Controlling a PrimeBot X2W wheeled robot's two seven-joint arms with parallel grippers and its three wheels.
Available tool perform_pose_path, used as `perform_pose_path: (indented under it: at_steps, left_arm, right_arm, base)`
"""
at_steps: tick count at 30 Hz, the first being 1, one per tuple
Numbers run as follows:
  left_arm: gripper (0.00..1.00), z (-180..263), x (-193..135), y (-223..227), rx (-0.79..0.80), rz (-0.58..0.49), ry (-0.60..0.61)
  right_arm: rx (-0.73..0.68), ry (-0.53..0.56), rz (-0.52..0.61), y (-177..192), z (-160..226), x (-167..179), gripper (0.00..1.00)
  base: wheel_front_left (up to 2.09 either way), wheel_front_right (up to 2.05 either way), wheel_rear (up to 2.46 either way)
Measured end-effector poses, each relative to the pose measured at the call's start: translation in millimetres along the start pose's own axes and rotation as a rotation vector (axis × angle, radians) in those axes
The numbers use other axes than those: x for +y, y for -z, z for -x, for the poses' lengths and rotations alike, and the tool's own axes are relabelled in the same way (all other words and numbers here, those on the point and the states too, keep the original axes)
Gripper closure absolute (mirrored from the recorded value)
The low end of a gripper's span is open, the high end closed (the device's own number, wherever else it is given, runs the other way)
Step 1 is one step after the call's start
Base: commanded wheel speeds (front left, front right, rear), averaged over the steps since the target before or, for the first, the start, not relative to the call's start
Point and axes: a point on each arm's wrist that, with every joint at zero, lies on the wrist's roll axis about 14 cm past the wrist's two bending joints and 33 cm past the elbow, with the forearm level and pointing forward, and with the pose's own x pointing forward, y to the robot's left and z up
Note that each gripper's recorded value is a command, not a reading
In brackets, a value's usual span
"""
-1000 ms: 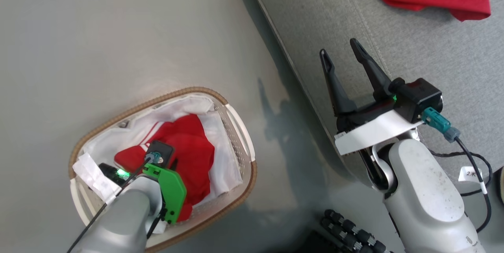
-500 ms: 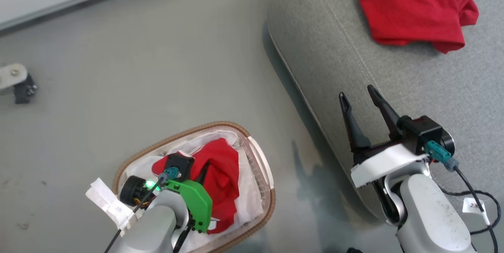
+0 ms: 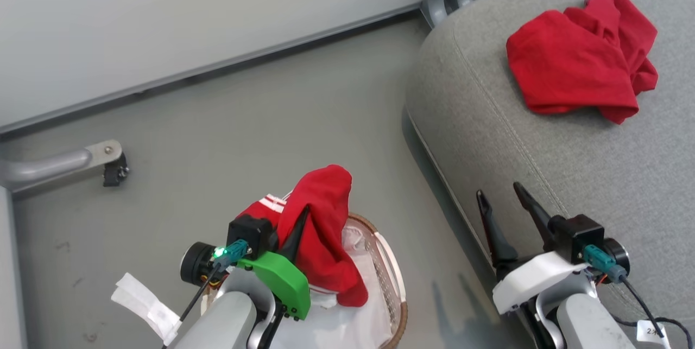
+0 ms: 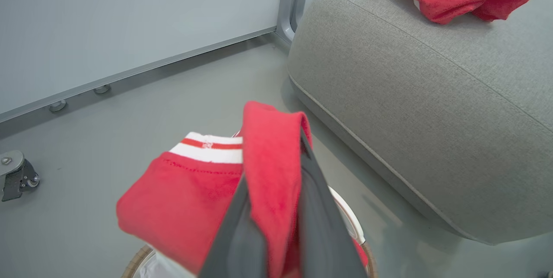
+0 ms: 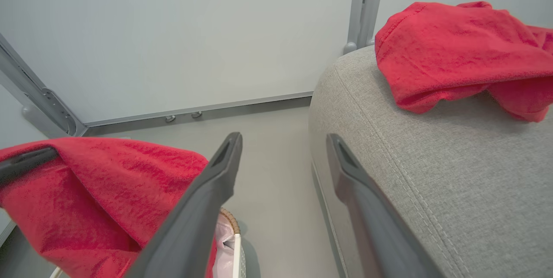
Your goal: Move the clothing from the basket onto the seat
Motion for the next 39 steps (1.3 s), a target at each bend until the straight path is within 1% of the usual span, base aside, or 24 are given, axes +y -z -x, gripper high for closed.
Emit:
perform_pose_path:
  at_steps: [11, 18, 21, 25, 28, 33, 36, 39]
  left_arm:
    - [1.00, 24.0, -18.3, -102.6, -0.319, -0.061, -0.013]
    - [1.00, 40.9, -32.9, -148.1, -0.462, -0.107, 0.003]
    - [1.00, 45.5, -35.9, -157.6, -0.493, -0.116, 0.007]
    - [1.00, 47.5, -38.0, -160.4, -0.505, -0.118, 0.012]
    - [1.00, 48.0, -39.8, -161.0, -0.509, -0.117, 0.017]
    - [1.00, 50.0, -41.1, -159.1, -0.507, -0.116, 0.021]
    - [1.00, 50.9, -40.2, -154.8, -0.495, -0.117, 0.019]
    - [1.00, 52.2, -39.6, -150.9, -0.485, -0.118, 0.016]
  right_arm:
    - [-0.012, -0.066, -0.011, -2.6, 22.0, 24.6, 0.00]
    - [0.001, -0.119, 0.010, 2.4, 32.4, 41.6, 0.00]
    - [0.031, -0.189, 0.029, 12.7, 37.5, 63.5, 0.00]
    - [0.054, -0.327, 0.067, 20.6, 42.8, 103.1, 0.00]
    - [0.025, -0.417, 0.105, 10.7, 36.6, 125.7, 0.00]
    - [-0.055, -0.540, 0.155, -16.3, 21.0, 161.6, 0.00]
    - [-0.081, -0.593, 0.185, -25.8, 12.9, 177.5, 0.00]
    - [-0.076, -0.631, 0.212, -25.2, 6.9, 189.3, 0.00]
  base:
    - [0.00, 0.00, 0.00]
    - [0.00, 0.00, 0.00]
    - [0.00, 0.00, 0.00]
    - [0.00, 0.00, 0.00]
    - [0.00, 0.00, 0.00]
    - [0.00, 0.00, 0.00]
    - [0.00, 0.00, 0.00]
    - [0.00, 0.00, 0.00]
